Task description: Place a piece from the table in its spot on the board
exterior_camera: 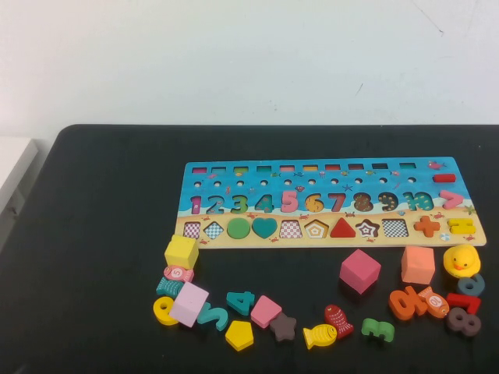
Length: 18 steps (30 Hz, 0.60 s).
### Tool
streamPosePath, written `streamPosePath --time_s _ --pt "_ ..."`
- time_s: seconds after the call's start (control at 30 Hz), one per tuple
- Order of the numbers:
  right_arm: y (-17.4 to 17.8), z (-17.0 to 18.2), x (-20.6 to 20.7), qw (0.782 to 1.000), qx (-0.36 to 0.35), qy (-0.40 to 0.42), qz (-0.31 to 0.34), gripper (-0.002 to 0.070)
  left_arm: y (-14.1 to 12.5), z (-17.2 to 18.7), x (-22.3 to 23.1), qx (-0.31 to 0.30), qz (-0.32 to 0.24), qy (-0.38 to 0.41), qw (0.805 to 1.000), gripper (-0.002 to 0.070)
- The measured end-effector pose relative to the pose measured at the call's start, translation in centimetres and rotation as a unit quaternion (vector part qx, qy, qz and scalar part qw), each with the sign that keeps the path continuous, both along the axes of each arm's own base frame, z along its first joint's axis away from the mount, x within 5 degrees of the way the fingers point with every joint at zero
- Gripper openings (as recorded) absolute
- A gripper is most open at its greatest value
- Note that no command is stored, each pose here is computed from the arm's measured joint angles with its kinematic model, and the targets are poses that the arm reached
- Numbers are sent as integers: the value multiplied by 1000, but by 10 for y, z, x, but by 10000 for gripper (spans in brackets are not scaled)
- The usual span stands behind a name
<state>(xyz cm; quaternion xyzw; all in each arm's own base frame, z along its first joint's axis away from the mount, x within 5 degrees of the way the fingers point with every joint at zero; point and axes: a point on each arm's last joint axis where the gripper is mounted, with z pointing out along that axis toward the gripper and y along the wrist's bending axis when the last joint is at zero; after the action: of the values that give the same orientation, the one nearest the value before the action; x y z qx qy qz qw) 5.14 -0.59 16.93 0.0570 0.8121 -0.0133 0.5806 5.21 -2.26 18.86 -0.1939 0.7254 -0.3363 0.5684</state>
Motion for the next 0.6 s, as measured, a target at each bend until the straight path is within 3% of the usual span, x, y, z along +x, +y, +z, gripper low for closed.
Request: streamPosePath --time_s 0.23,0.33,0.43,0.53,0.6 --pt "0 0 0 1000 0 0 0 19 4 9 2 -79 27 -28 996 -3" --pt "0 0 0 1000 0 0 0 19 -2 18 -2 3 -13 -49 999 -2" --pt "0 0 0 1000 0 0 0 19 -11 53 -6 111 -76 -55 989 -2" --pt "0 0 0 1000 0 0 0 19 -16 83 -2 229 -148 3 962 -2" --pt "0 0 0 1000 0 0 0 19 -16 103 6 304 -191 59 931 -2"
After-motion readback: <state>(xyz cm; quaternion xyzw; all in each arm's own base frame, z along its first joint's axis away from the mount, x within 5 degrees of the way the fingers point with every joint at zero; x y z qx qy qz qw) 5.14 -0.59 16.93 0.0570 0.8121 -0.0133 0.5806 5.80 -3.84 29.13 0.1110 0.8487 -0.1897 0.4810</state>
